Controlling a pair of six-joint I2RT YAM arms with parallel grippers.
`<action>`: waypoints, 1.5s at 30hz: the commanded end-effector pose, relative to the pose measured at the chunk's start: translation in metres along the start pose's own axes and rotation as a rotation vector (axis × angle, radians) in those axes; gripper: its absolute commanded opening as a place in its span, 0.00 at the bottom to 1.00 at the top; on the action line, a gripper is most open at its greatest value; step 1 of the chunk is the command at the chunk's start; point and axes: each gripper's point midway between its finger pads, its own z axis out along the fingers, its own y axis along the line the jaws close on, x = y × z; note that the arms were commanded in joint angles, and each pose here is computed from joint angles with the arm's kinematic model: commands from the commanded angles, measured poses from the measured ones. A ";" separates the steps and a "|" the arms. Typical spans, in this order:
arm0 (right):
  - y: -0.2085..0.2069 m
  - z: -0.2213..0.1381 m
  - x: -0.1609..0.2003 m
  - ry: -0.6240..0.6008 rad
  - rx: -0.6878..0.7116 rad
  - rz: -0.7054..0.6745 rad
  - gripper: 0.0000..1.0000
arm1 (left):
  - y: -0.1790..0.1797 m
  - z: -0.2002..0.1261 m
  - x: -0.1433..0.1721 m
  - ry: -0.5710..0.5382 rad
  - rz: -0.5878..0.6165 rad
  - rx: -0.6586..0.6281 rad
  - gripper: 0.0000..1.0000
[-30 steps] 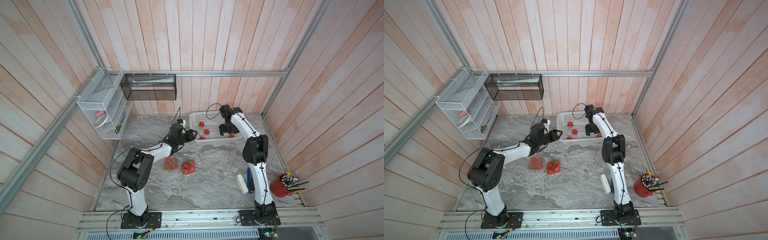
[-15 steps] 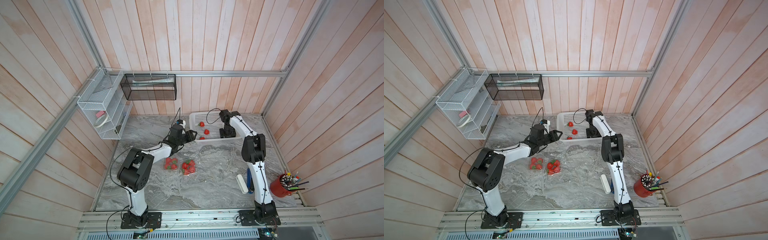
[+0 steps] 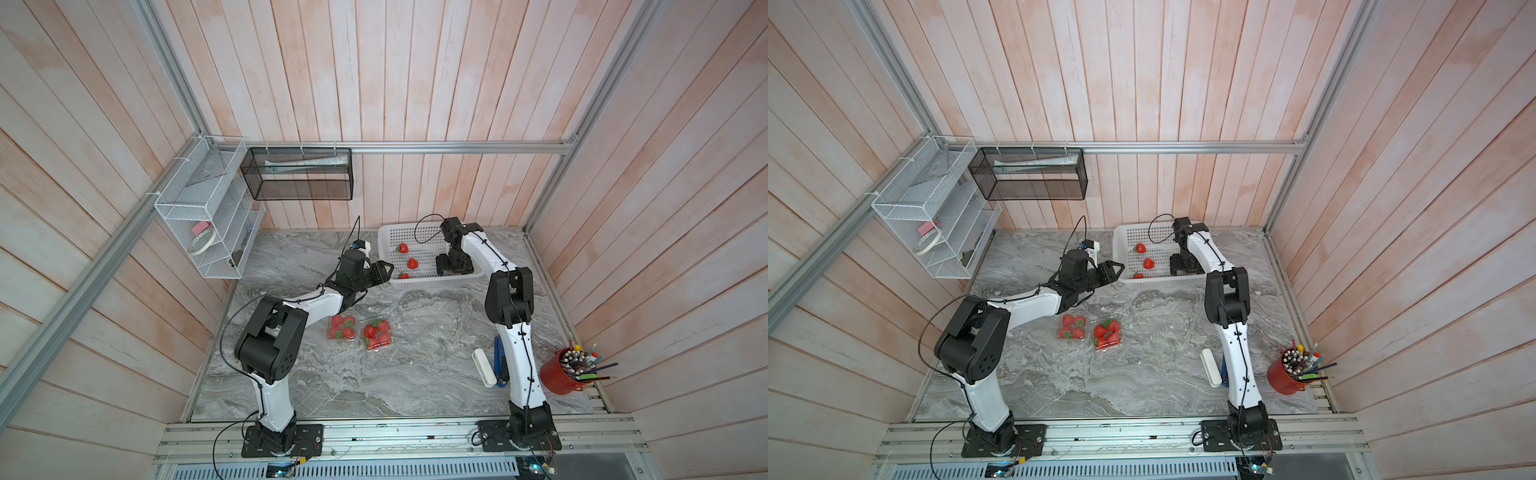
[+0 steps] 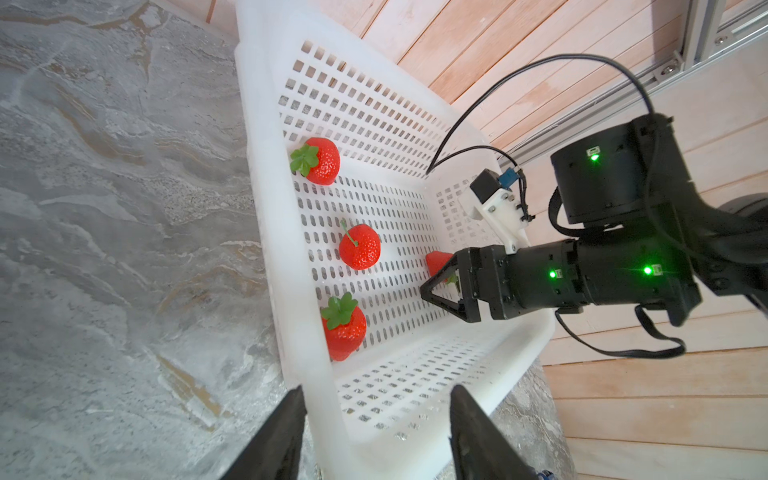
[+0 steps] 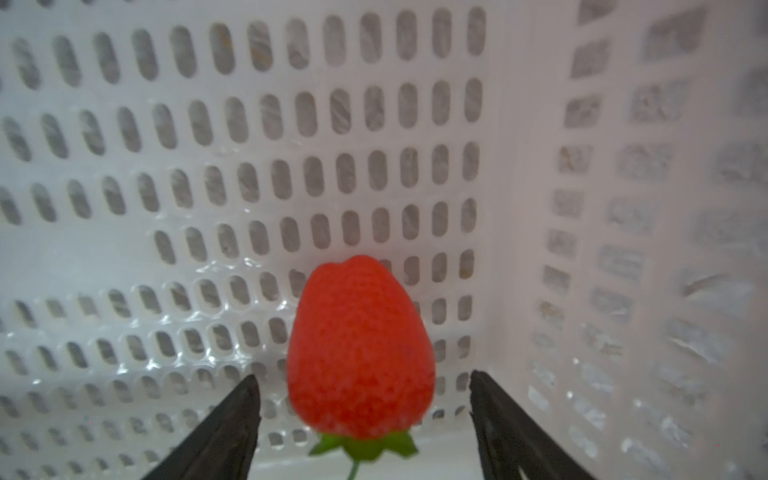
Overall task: Pack strawberries into containers
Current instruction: Pick up the strawberry from the basket, then place the strawberry in the packing box.
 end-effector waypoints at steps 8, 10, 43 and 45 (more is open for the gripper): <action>0.018 0.018 -0.019 -0.057 -0.070 0.035 0.55 | -0.005 -0.005 -0.002 -0.006 0.013 0.012 0.58; 0.016 0.020 -0.019 -0.057 -0.062 0.037 0.52 | -0.004 -0.004 -0.001 -0.003 0.011 0.009 0.58; 0.097 -0.149 0.177 -0.219 -0.310 -0.081 0.24 | -0.028 -0.109 -0.050 -0.229 0.048 -0.074 0.59; 0.102 -0.142 0.204 -0.180 -0.337 -0.077 0.24 | -0.027 -0.114 -0.048 -0.234 0.039 -0.079 0.59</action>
